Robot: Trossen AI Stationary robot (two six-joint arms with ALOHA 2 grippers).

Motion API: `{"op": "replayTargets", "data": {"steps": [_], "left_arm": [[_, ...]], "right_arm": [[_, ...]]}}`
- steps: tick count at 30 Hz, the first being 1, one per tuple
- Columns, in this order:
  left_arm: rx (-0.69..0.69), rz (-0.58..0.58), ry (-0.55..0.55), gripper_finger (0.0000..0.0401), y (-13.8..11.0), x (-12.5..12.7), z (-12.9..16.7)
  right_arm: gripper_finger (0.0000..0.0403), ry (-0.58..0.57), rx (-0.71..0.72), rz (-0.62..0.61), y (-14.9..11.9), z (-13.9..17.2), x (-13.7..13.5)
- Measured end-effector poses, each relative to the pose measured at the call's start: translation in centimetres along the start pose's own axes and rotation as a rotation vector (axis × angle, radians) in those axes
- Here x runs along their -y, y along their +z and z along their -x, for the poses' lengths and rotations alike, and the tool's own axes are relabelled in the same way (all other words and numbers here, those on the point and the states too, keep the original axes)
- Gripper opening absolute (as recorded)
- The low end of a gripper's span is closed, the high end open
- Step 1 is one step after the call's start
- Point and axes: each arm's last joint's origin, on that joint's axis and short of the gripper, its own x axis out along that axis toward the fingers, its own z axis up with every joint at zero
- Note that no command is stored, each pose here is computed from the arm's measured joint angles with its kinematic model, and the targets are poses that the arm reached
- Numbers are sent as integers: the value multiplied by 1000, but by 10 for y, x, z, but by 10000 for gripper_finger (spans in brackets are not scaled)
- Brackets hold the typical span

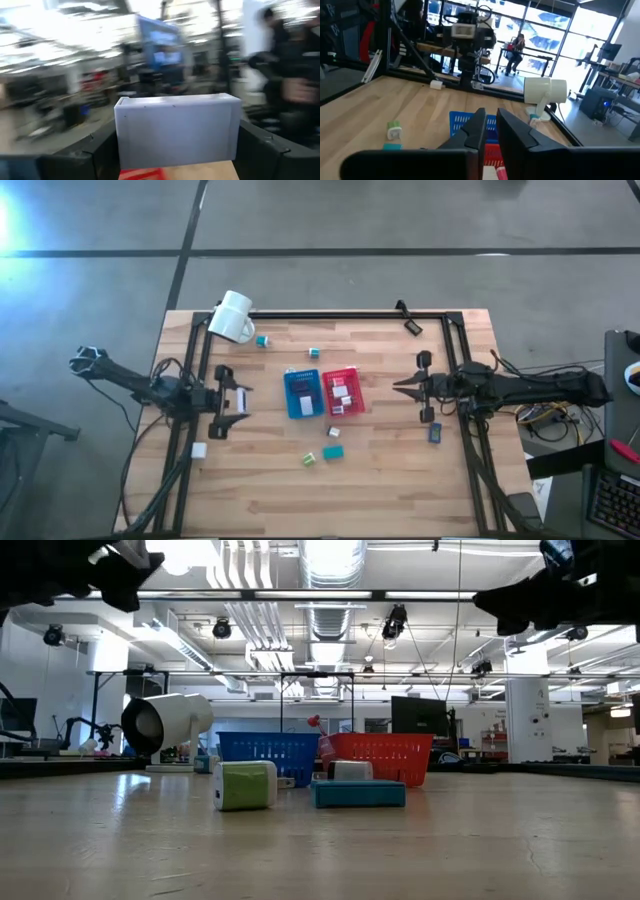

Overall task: Pick & Place Office items
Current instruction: Put the white digital clock into the blue bin

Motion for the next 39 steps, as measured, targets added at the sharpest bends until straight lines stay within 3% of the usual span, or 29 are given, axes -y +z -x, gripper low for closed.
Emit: {"op": "replayTargets", "data": {"steps": [2,14,33,35,39], "left_arm": [[18,9,-52,291,2,1,2],[-77,5,38,291,-13,-1,9],[-101,43,99,291,-16,-2,9],[-87,87,142,291,-15,-4,9],[-85,167,333,291,-14,-11,8]], "right_arm": [[28,-2,6,2,2,5,0],[11,-5,32,8,2,32,-1],[11,-13,37,36,-5,31,-3],[11,-16,43,33,-4,31,-2],[11,-17,45,34,-4,31,-2]]}}
